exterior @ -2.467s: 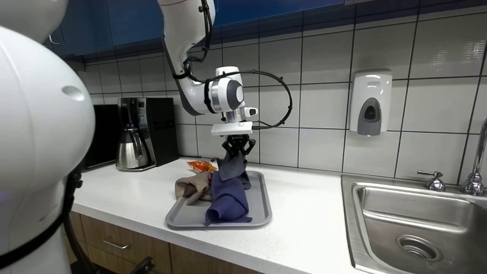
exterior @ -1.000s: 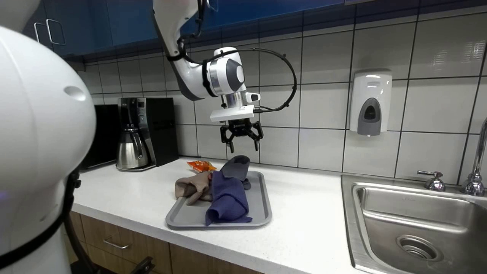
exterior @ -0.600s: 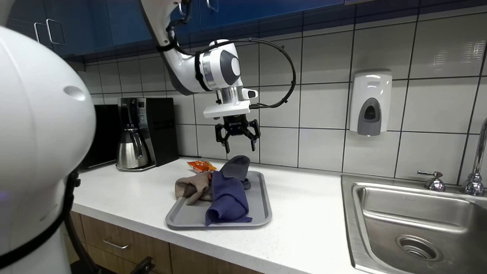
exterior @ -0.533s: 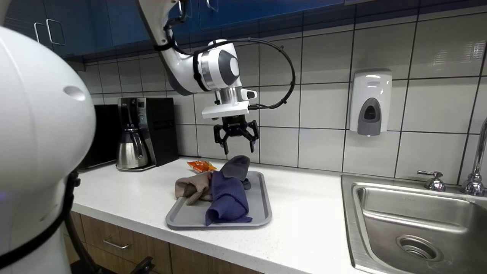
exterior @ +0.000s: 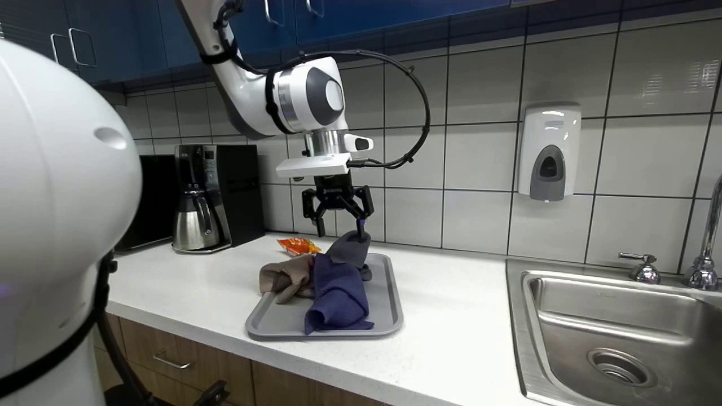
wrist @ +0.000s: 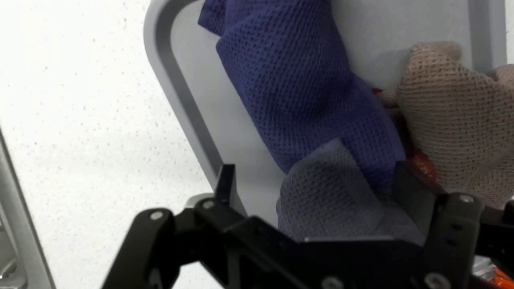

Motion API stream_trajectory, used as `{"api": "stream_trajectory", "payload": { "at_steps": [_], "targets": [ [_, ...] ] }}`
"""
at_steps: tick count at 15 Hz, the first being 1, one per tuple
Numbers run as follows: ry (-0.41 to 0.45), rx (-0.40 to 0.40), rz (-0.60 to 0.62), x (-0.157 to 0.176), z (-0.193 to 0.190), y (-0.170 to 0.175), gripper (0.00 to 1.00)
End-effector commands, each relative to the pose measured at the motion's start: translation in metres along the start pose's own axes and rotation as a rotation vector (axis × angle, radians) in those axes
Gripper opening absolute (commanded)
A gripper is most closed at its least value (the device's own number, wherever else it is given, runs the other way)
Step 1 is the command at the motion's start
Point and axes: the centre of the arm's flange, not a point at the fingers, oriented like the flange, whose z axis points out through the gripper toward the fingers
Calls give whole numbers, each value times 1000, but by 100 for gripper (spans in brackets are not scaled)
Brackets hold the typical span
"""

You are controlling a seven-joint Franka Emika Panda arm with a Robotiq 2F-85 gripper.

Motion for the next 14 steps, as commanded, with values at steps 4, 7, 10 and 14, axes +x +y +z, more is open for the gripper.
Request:
{"api": "stream_trajectory", "payload": {
  "at_steps": [4,7,10,14],
  "targets": [
    [-24,72,150,-58,-23,1,100],
    [-7,95,175,-76,-37,5,100],
    [-13,90,163,-62,-24,2,100],
    [-15,90,162,-64,-23,1,100]
  ]
}}
